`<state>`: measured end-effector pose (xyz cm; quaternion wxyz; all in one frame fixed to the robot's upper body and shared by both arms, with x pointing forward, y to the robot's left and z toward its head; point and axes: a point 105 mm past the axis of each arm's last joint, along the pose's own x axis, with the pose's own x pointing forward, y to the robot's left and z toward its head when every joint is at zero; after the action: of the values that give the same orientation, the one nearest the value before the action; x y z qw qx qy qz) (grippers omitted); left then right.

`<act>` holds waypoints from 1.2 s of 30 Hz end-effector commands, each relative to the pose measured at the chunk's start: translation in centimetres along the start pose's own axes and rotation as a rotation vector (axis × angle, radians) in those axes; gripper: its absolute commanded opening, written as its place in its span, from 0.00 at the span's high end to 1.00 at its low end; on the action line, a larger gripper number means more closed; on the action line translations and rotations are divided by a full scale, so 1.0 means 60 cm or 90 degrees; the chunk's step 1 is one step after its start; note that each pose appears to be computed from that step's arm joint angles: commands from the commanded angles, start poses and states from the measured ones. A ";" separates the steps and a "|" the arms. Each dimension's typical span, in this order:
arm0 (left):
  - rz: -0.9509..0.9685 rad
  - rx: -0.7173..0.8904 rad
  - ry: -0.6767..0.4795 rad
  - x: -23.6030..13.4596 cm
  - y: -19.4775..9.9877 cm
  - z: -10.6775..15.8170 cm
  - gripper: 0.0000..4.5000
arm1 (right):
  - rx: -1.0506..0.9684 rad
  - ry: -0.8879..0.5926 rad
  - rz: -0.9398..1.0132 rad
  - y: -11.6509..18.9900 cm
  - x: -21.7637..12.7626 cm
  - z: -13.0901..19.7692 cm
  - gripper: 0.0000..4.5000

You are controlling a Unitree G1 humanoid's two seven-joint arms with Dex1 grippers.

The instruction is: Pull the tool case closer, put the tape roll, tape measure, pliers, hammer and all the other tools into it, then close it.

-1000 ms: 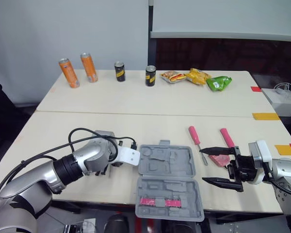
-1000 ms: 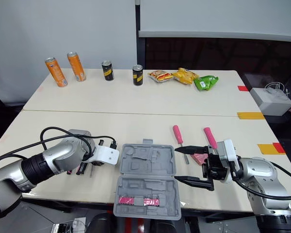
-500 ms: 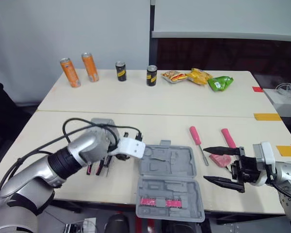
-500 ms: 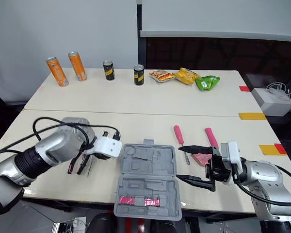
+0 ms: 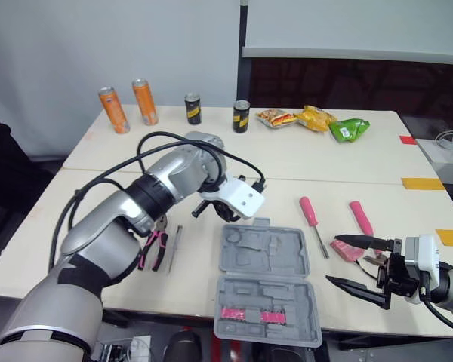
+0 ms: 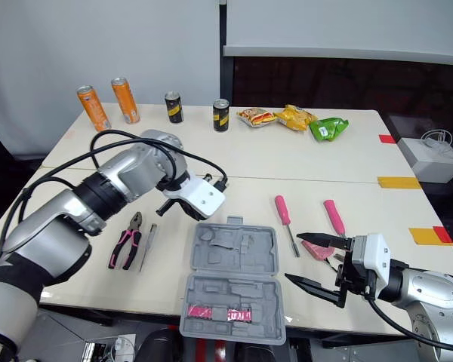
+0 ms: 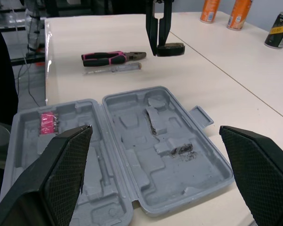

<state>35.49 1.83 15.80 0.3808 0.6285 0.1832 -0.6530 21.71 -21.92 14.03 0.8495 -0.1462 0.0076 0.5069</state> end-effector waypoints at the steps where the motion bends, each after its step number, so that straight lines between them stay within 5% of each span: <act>1: -0.047 0.060 0.029 0.008 0.000 -0.001 0.99 | -0.032 0.001 -0.013 0.005 0.004 0.010 0.00; 23: -0.069 0.111 0.048 0.069 -0.007 -0.004 0.99 | -0.063 -0.060 -0.014 0.011 0.037 0.042 0.00; 36: -0.062 0.105 0.050 0.087 -0.001 0.003 0.99 | -0.063 -0.049 -0.062 -0.001 0.005 0.035 0.00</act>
<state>35.45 0.42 10.39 0.2800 0.6720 0.1778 -0.6621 21.86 -20.83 14.78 0.8633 -0.1579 -0.0318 0.4783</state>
